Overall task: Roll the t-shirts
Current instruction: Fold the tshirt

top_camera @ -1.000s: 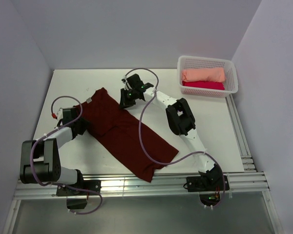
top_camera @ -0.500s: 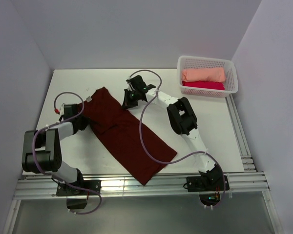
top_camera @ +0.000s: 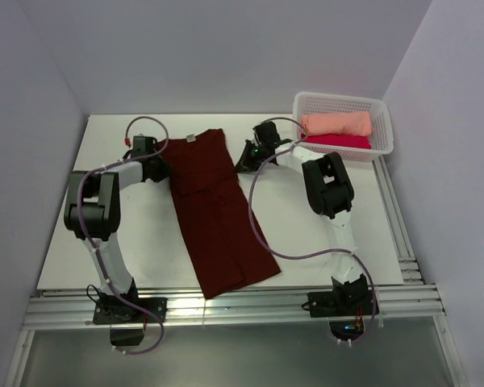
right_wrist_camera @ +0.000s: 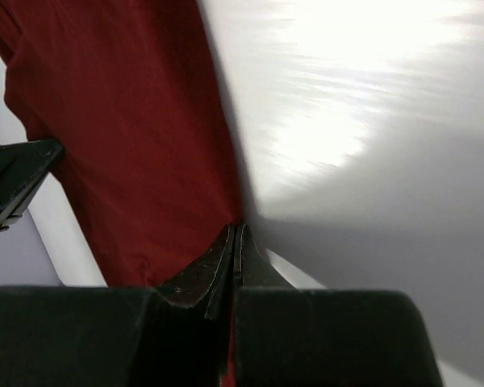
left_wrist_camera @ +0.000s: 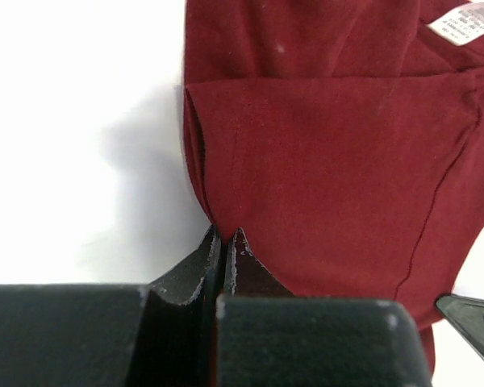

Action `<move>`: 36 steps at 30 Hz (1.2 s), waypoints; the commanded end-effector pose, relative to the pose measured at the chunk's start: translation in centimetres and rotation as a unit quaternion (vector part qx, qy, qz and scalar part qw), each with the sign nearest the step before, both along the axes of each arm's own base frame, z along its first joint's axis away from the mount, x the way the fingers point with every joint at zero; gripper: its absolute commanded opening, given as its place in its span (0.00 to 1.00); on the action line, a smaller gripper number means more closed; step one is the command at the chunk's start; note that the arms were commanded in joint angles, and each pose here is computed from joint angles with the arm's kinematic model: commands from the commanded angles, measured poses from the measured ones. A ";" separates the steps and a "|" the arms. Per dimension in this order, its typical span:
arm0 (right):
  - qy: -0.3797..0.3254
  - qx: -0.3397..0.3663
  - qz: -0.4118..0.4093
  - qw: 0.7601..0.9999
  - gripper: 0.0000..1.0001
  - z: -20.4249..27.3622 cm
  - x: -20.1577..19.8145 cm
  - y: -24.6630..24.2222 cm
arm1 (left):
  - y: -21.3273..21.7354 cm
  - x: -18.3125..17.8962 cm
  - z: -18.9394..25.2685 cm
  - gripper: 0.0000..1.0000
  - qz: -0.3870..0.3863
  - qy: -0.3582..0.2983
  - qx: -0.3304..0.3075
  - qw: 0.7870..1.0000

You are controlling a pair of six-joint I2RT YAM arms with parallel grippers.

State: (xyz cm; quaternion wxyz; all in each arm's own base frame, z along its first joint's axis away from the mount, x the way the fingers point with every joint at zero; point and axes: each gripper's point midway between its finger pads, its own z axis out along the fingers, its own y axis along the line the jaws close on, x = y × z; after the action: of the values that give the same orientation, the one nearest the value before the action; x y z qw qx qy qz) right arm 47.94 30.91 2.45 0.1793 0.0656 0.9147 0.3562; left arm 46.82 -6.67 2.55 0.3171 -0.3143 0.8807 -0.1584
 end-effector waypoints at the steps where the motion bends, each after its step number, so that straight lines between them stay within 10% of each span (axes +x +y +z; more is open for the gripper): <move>1: -0.057 0.016 -0.055 0.997 0.00 5.2 1.9 -3.0 | -2.2 0.7 -0.9 0.00 -0.053 0.033 0.034 0.997; 26: 0.000 -0.064 -0.158 0.985 0.00 1.0 4.9 -9.2 | -8.7 9.2 -2.8 0.01 -0.167 0.042 0.039 0.984; 29: -0.003 -0.062 -0.158 0.986 0.04 1.3 5.0 -9.5 | -8.4 9.0 -1.7 0.11 -0.162 0.027 0.045 0.985; 30: -0.005 -0.061 -0.157 0.986 0.11 1.5 5.0 -9.6 | -8.0 8.2 -2.2 0.33 -0.159 0.035 0.050 0.985; 36: -0.040 -0.061 -0.146 0.987 0.51 5.0 4.3 -9.8 | -6.4 7.1 2.5 0.79 -0.137 0.008 0.081 0.987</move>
State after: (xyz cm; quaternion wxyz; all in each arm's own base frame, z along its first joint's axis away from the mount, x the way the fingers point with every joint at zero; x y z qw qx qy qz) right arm 51.86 22.22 3.30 0.2296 0.1839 0.9148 0.2768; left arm 55.72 -15.11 4.09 0.3164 -0.1597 0.9193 -0.1711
